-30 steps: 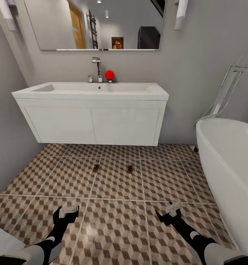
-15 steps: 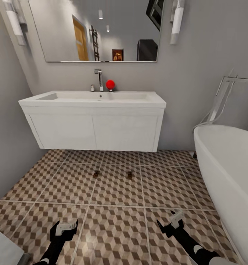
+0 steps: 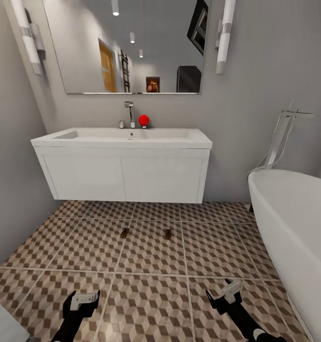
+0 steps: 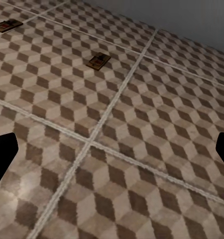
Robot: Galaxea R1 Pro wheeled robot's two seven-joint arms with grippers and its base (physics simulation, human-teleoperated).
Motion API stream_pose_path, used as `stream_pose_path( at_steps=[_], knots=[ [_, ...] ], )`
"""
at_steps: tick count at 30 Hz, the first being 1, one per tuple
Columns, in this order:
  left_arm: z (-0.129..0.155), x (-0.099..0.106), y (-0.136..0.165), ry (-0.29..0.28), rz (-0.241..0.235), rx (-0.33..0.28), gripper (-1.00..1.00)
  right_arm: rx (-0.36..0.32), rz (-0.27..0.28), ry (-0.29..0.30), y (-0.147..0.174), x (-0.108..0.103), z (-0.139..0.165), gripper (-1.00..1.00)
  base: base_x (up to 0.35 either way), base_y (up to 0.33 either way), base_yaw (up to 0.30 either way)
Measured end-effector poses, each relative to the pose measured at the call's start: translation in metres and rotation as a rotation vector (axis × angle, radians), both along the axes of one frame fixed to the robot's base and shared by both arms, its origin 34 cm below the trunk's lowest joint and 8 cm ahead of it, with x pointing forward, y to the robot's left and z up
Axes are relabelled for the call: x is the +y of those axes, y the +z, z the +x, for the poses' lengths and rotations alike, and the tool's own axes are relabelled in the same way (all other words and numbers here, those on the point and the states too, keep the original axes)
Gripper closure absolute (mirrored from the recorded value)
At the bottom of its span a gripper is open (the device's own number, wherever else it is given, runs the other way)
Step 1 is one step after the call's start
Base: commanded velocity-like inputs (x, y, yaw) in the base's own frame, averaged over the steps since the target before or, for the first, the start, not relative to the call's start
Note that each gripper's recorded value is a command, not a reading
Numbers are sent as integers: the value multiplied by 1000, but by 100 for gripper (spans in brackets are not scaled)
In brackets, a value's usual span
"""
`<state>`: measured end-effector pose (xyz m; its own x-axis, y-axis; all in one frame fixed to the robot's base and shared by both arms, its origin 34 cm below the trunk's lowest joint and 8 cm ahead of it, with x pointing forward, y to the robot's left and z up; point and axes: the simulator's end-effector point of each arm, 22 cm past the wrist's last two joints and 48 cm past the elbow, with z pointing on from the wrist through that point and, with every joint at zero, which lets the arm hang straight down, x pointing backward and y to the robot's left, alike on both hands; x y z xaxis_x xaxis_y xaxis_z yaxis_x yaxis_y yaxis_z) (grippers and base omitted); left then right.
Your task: Take the four mousetraps from the cabinet in the bathroom and place them on the bathroom floor. Make sure all four end up on the same floor surface, and ensure that at least two of them are either under or directly next to the same bathroom sink.
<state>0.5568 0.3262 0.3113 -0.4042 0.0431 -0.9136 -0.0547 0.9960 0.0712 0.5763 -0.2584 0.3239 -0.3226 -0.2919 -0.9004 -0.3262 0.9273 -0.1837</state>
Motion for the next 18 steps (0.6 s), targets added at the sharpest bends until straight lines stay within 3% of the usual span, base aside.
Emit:
stream_pose_path(
  at_steps=[12,18],
  knots=[
    [-2,0,-3,1,-1,12,-100,6,1,-6,-2,-1,-1,-100,0,0,0],
    [-6,0,-12,5,-5,56,-100,7,0,-8,-2,-1,-1,-100,0,0,0]
  ],
)
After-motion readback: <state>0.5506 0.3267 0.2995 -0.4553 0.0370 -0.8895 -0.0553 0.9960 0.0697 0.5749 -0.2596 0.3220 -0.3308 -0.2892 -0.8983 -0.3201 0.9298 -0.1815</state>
